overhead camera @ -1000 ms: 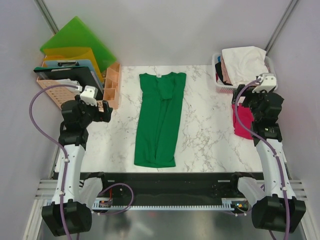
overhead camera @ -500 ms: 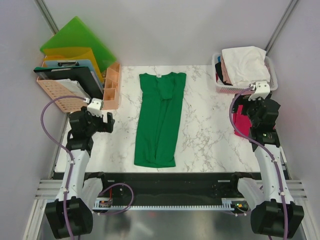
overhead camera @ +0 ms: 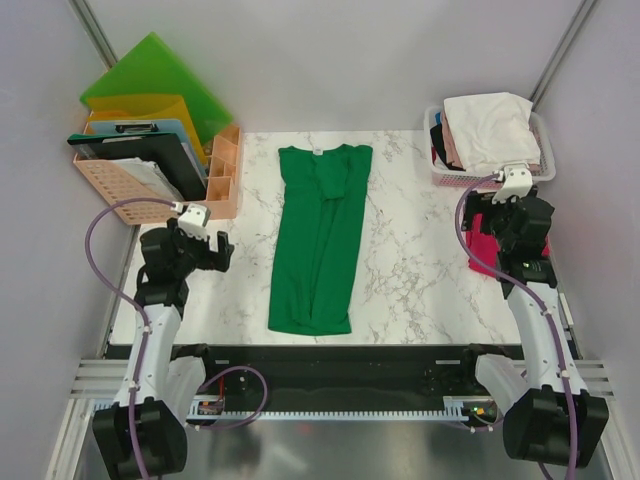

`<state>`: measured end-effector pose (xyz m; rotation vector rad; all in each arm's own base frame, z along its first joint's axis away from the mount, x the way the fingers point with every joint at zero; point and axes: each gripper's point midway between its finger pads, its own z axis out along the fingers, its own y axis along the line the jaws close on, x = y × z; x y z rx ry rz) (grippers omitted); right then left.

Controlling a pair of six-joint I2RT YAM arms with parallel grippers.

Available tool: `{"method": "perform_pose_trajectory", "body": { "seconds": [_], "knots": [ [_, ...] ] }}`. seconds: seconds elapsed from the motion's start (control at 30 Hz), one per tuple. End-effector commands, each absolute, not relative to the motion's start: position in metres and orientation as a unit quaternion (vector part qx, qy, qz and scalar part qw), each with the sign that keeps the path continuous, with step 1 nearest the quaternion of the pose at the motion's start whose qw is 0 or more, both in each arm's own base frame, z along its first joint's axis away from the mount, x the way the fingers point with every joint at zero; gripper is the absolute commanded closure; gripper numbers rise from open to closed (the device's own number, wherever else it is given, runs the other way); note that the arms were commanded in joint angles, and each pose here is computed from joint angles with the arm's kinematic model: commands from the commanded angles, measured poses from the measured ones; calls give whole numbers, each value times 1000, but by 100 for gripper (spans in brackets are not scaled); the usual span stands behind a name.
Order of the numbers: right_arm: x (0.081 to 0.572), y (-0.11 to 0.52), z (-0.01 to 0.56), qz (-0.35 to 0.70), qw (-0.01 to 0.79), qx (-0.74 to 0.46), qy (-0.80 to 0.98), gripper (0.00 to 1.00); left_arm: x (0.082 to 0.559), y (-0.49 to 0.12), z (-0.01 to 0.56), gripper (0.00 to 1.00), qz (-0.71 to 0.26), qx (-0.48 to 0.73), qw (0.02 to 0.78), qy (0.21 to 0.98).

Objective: Fold and stack the t-shirts
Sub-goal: Rotate the tshirt 90 degrees

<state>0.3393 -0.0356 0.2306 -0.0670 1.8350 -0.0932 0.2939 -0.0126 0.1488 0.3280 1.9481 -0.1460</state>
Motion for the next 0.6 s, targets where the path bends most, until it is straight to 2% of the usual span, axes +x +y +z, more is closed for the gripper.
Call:
{"method": "perform_pose_trajectory", "body": {
  "seconds": [0.0, 0.03, 0.07, 0.13, 0.17, 0.33, 0.4, 0.43, 0.47, 0.5, 0.53, 0.57],
  "knots": [
    [342, -29, 230, -32, 598, -56, 799, 2, 301, -15, 180, 0, -68, 155, 554, 815],
    [341, -28, 227, -27, 593, -59, 802, 2, 301, -20, 184, 0, -84, 160, 542, 821],
    [343, -26, 224, -21, 588, -65, 806, 2, 307, -24, 213, 0, -94, 174, 550, 811],
    [345, -20, 224, -6, 582, -72, 810, 2, 296, -38, 203, 0, -148, 189, 490, 838],
    [346, -18, 225, 1, 578, -76, 812, 2, 300, -40, 225, 0, -150, 197, 498, 831],
    [349, 21, 240, 101, 531, -156, 826, 2, 307, -52, 257, 0, -165, 230, 487, 826],
    [359, 36, 233, 150, 497, -169, 838, 15, 320, -58, 256, 0, -141, 259, 469, 833],
    [365, 40, 250, 158, 498, -175, 835, 21, 323, -74, 250, 0, -133, 286, 450, 836],
    [375, 44, 239, 170, 475, -175, 846, 25, 328, -81, 244, 0, -137, 296, 425, 844],
    [381, 56, 239, 177, 463, -186, 848, 23, 332, -89, 238, 0, -144, 302, 411, 848],
    [389, 63, 257, 178, 465, -194, 845, 18, 335, -100, 236, 0, -159, 311, 399, 848],
    [400, 73, 243, 189, 440, -206, 854, 17, 341, -107, 249, 0, -173, 313, 398, 845]
  ]
}}
